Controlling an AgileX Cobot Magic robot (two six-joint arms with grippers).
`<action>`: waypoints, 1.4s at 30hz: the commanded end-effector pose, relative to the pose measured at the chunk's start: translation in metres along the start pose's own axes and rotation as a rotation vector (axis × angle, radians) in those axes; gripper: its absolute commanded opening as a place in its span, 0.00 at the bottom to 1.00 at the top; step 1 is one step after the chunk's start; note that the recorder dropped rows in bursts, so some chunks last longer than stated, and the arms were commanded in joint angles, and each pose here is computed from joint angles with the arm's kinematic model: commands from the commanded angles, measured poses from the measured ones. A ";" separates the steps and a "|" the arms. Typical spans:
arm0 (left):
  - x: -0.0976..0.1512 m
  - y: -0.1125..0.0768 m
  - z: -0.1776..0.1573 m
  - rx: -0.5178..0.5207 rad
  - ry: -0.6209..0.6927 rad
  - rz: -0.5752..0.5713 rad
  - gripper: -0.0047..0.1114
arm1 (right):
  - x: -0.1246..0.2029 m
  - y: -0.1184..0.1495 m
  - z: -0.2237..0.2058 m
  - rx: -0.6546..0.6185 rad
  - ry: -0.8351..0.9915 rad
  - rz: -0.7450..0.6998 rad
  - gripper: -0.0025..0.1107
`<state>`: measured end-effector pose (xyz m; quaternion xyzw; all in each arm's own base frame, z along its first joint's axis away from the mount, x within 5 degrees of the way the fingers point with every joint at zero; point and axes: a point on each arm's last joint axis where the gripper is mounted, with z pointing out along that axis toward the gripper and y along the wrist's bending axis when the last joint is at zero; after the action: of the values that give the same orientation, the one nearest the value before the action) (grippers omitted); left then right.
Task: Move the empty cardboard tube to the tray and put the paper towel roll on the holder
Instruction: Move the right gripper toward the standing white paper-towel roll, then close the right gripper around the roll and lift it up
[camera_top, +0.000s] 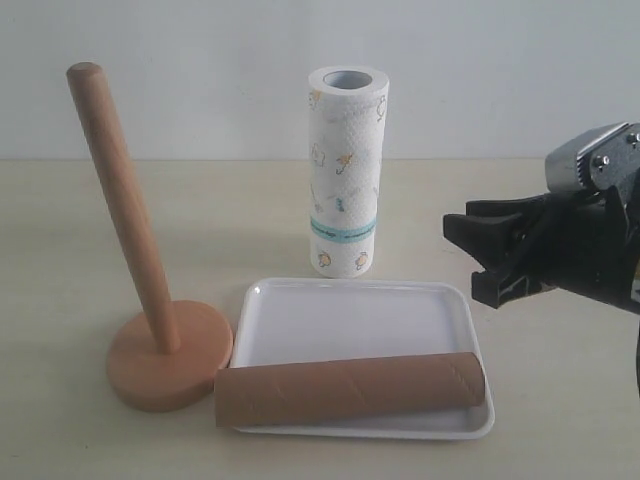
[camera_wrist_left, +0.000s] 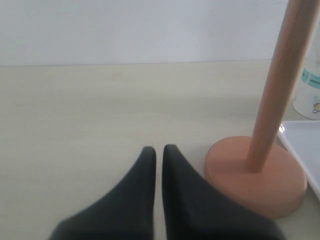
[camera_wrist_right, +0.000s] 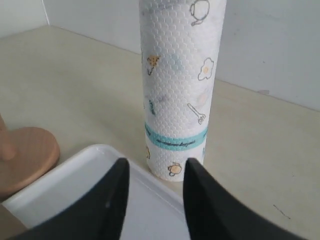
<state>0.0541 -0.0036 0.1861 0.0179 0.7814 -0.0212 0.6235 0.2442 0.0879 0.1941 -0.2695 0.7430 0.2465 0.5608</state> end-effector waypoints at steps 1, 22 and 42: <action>0.000 0.000 0.000 -0.001 -0.008 0.002 0.08 | 0.006 -0.002 0.004 0.000 0.023 0.043 0.47; 0.000 0.000 0.000 -0.001 -0.008 0.002 0.08 | 0.010 -0.003 0.017 -0.080 -0.107 0.100 0.89; 0.000 0.000 0.000 -0.001 -0.008 0.002 0.08 | 0.004 -0.017 0.157 -0.148 -0.130 -0.099 0.89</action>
<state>0.0541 -0.0036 0.1861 0.0179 0.7814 -0.0212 0.6235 0.3537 0.1797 0.1475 -0.3533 0.6557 0.3205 0.5853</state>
